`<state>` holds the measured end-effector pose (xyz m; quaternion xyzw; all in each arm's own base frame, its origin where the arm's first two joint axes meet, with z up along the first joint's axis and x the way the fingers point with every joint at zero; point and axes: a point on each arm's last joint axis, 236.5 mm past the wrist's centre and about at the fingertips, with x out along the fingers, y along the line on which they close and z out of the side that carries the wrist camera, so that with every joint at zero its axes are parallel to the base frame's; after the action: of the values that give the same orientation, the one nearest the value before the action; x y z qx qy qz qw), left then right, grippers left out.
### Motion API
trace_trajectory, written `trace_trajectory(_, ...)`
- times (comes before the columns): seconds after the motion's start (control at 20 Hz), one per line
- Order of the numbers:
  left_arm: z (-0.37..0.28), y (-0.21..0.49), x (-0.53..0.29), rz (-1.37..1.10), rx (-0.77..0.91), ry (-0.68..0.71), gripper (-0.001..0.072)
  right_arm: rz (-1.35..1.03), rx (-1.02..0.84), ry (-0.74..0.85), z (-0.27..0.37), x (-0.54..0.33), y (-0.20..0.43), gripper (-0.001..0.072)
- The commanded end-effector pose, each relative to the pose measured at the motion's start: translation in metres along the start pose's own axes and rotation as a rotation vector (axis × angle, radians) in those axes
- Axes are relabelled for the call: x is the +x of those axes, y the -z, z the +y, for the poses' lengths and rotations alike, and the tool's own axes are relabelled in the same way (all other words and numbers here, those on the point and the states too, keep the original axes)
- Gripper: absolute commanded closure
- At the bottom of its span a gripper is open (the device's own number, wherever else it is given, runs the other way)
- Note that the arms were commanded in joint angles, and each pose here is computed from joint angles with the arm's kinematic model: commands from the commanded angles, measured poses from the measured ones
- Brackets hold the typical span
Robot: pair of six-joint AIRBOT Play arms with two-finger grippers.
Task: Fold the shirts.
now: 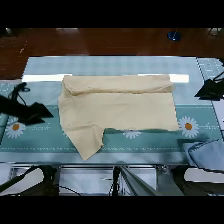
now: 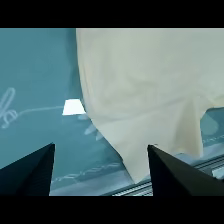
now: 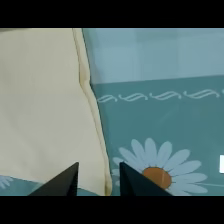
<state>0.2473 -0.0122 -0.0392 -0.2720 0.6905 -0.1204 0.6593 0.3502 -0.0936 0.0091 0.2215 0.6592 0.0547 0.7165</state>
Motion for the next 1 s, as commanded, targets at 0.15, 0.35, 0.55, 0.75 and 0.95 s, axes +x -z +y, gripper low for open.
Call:
trace_trajectory(0.15,0.007,0.054,0.051,-0.012,-0.101,0.090,0.0012,-0.071,0.022,-0.181,0.025,0.001,0.008,0.0357)
trace_trajectory(0.35,0.000,0.035,0.057,-0.075,-0.108,0.109,0.0014,-0.062,0.021,-0.194,0.028,0.001,0.010,0.0358)
trace_trajectory(0.55,-0.013,0.038,0.082,-0.011,-0.075,0.094,0.0016,-0.044,0.019,-0.200,0.030,0.001,0.014,0.0358)
trace_trajectory(0.75,-0.025,0.050,0.117,0.081,-0.065,0.039,0.0128,-0.026,0.017,-0.207,0.031,0.001,0.019,0.0367)
trace_trajectory(0.95,-0.024,0.041,0.130,0.048,-0.055,-0.004,0.0686,-0.038,0.003,-0.186,0.032,-0.007,0.022,0.0375)
